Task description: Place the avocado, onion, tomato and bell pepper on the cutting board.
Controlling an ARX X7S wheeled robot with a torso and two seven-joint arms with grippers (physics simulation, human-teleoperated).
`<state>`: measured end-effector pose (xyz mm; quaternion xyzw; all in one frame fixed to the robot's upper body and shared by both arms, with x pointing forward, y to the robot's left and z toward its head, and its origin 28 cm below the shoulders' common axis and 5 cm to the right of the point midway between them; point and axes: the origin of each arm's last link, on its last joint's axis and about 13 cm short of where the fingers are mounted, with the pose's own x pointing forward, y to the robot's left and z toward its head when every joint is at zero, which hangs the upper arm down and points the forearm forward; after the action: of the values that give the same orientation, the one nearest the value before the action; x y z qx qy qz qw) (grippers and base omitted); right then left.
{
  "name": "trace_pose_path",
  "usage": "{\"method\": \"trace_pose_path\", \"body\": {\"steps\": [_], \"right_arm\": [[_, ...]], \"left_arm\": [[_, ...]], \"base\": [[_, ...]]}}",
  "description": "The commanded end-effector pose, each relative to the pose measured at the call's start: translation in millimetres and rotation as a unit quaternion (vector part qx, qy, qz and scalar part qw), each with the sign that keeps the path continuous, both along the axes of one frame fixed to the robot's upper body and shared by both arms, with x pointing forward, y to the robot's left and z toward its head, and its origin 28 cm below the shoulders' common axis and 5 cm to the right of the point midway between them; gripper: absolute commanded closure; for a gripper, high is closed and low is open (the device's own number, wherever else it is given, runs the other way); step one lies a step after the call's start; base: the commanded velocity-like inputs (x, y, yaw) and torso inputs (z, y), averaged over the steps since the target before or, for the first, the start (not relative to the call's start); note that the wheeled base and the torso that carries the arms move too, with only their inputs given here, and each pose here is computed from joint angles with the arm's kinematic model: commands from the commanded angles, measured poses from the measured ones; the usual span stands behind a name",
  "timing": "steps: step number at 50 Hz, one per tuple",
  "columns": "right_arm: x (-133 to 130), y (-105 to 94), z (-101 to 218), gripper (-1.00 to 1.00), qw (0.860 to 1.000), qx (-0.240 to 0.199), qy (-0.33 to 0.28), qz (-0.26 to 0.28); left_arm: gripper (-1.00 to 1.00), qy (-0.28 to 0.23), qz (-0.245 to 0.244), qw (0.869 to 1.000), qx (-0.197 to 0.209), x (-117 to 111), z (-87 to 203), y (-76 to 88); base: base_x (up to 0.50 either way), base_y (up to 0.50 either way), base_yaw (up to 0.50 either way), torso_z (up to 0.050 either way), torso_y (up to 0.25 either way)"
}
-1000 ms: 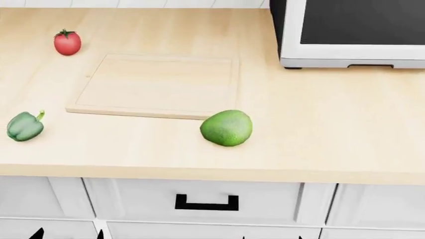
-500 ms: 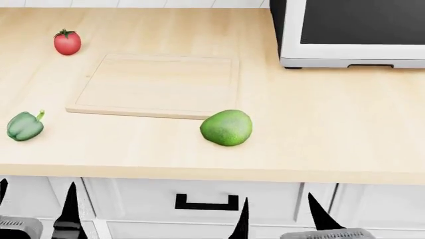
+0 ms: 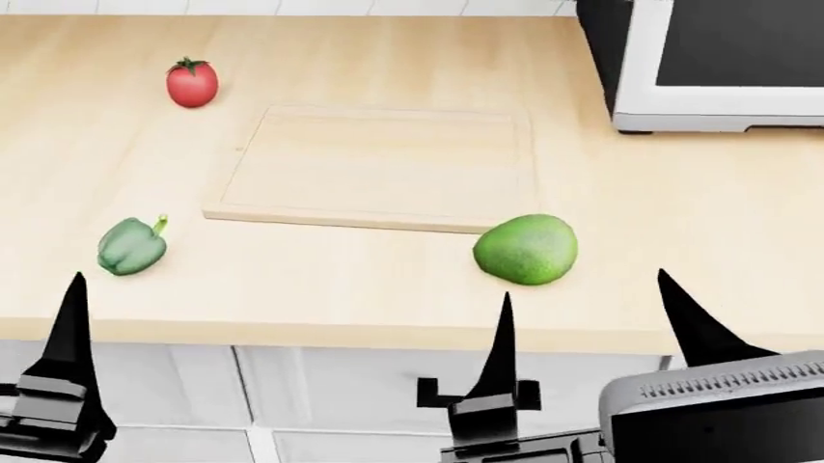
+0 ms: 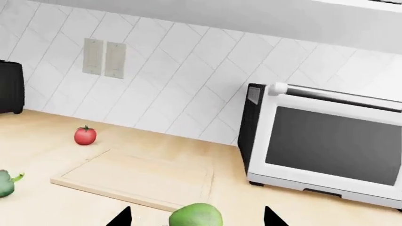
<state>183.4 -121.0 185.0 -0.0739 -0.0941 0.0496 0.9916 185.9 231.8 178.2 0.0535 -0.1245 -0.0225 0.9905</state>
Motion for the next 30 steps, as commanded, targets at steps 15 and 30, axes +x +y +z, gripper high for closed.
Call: {"method": "trace_pose_path", "body": {"steps": [15, 30], "right_arm": [[-1.0, -6.5, 31.2, -1.00, 1.000, -0.002, -0.005, 0.005], [-1.6, -6.0, 32.2, -1.00, 1.000, -0.008, -0.009, 0.005]], "left_arm": [[-1.00, -0.030, 0.007, 1.000, 0.001, -0.9, 19.2, 2.2], [-1.00, -0.030, 0.009, 0.999, -0.001, -2.0, 17.5, 2.6]], "base": [[0.06, 0.13, 0.00, 0.000, 0.000], [0.50, 0.00, 0.00, 0.000, 0.001]]}}
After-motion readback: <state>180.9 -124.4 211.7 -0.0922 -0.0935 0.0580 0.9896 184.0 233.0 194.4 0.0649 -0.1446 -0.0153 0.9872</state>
